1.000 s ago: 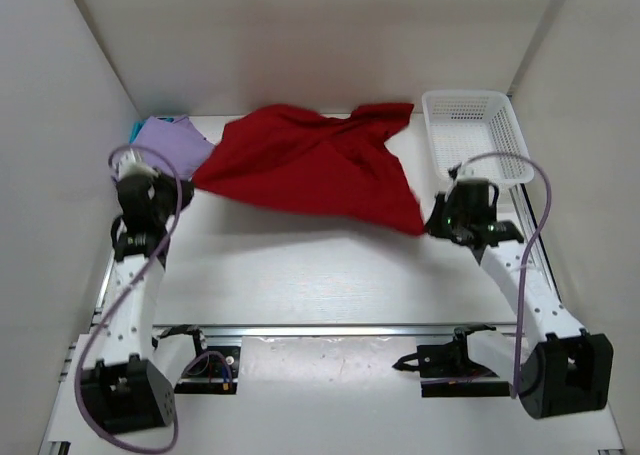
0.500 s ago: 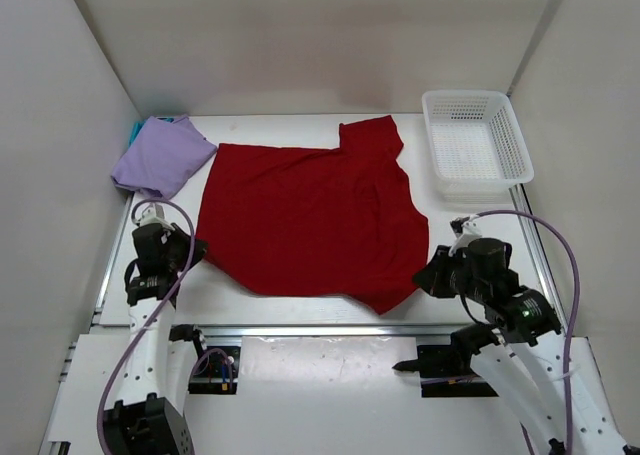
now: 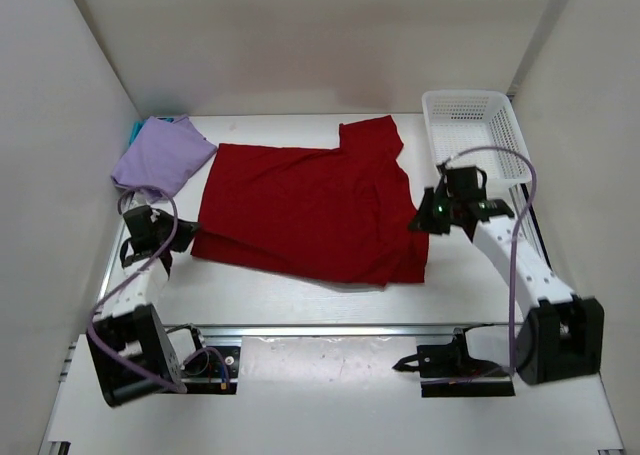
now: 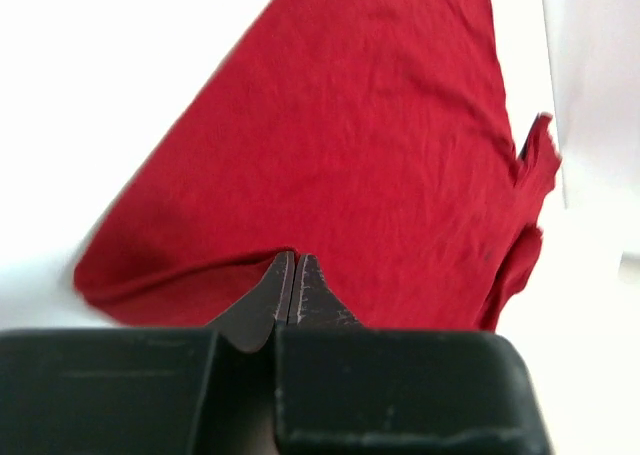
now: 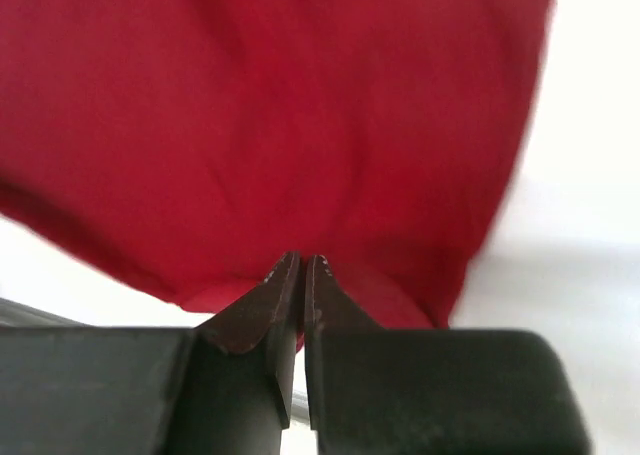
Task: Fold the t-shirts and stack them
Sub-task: Fold the flattened tshirt in 1/3 of the way
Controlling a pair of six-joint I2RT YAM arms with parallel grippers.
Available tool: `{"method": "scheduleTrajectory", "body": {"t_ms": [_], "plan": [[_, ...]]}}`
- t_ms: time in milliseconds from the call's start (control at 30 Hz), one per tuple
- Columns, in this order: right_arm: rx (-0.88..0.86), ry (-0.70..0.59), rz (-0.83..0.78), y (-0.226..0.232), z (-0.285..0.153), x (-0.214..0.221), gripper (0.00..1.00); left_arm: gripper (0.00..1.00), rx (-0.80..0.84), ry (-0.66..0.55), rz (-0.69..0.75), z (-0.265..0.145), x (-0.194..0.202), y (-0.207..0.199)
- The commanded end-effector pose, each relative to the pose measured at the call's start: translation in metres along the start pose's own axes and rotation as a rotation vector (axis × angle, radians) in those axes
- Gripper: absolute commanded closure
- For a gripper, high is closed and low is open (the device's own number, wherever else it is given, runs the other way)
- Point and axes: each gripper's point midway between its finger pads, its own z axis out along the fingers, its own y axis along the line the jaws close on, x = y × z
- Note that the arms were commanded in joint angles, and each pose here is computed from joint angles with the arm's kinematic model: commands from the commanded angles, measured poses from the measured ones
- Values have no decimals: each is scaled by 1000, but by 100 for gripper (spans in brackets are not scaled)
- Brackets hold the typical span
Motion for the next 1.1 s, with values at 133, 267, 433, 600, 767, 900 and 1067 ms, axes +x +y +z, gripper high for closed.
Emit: {"method": "scheduleTrajectory", "body": {"t_ms": [133,267,433,600,767,900,1067], "plan": [[-66,-173,-105,38,21,-134,99,100,55,-70,-80,35,-45,-29],[-45,-155,-90,35,54,-167,100,100,38,-53,-102,52,-53,-28],[-25,-107,-99,30,93,-187,100,100,18,-79,-113,66,-67,-25],[-42,-127,-94,32,106,-206,100,81,27,-27,-102,81,-60,-22],[-55,-180,-94,39,86,-209,73,51,39,-87,-71,62,-73,-26],[-85,-259,-23,36,49,-170,61,52,2,-134,37,35,-55,-22],[-156,-302,104,10,38,-86,100,53,-9,-53,33,22,-5,5]]}}
